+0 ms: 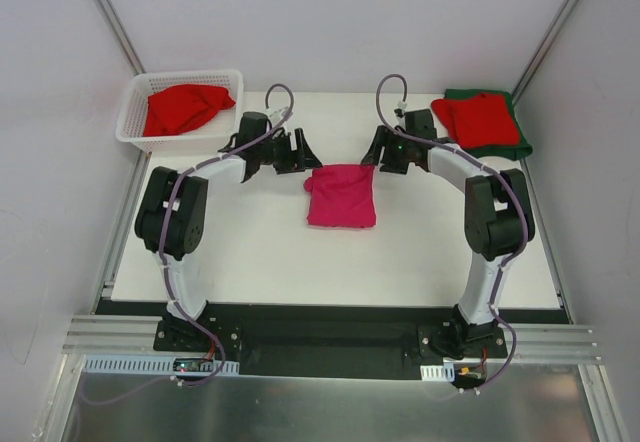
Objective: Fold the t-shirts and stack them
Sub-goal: Fold the long partially folded tshirt into a neat square, then smooth out wrinkles on the folded tshirt
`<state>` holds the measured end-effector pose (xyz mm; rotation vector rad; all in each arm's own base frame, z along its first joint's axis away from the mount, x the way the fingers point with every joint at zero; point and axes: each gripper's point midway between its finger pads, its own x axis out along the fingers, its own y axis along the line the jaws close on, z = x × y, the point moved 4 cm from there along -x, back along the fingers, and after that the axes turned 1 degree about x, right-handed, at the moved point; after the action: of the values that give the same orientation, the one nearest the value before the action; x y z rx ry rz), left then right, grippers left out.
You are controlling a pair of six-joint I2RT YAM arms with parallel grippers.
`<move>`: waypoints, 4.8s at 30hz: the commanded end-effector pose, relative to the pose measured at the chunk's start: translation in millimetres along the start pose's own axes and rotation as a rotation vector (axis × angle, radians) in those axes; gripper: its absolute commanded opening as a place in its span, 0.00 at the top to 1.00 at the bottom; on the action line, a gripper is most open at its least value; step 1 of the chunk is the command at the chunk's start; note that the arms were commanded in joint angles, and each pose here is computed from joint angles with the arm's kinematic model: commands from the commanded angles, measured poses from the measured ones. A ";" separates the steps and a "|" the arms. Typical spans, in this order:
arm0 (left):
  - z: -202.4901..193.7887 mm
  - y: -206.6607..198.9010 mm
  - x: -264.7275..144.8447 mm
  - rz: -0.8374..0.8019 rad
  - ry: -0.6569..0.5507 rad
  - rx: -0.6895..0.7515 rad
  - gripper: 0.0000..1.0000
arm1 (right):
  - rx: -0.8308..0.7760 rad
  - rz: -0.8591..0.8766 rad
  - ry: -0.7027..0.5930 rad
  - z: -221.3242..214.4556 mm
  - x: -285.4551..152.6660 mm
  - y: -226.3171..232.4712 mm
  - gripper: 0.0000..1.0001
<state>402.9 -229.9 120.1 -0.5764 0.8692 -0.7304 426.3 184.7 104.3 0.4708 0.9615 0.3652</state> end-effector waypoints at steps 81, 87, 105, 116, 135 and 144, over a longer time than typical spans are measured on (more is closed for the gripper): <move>-47.7 -64.4 53.4 -0.559 0.207 -0.074 1.00 | 0.108 0.462 0.273 -125.4 -26.2 49.2 0.99; -40.4 -54.6 69.1 -0.547 0.200 -0.090 1.00 | 0.165 0.441 0.315 -141.8 -3.0 32.9 0.99; -43.9 -6.0 80.0 -0.435 0.175 -0.188 1.00 | 0.188 0.414 0.340 -155.0 3.9 22.4 0.99; -53.2 9.3 73.5 -0.398 0.172 -0.214 1.00 | 0.190 0.409 0.344 -158.9 0.2 21.0 0.99; -22.5 -78.8 -8.8 -0.500 0.092 -0.056 1.00 | 0.012 0.472 0.212 -91.5 -63.5 78.4 0.99; -61.3 -70.6 -29.3 -0.475 0.111 -0.049 1.00 | 0.017 0.452 0.164 -48.2 -37.0 67.4 0.99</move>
<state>325.7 -269.8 143.3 -0.8610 0.9362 -1.1455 331.3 239.5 136.9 0.7024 1.0615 0.8221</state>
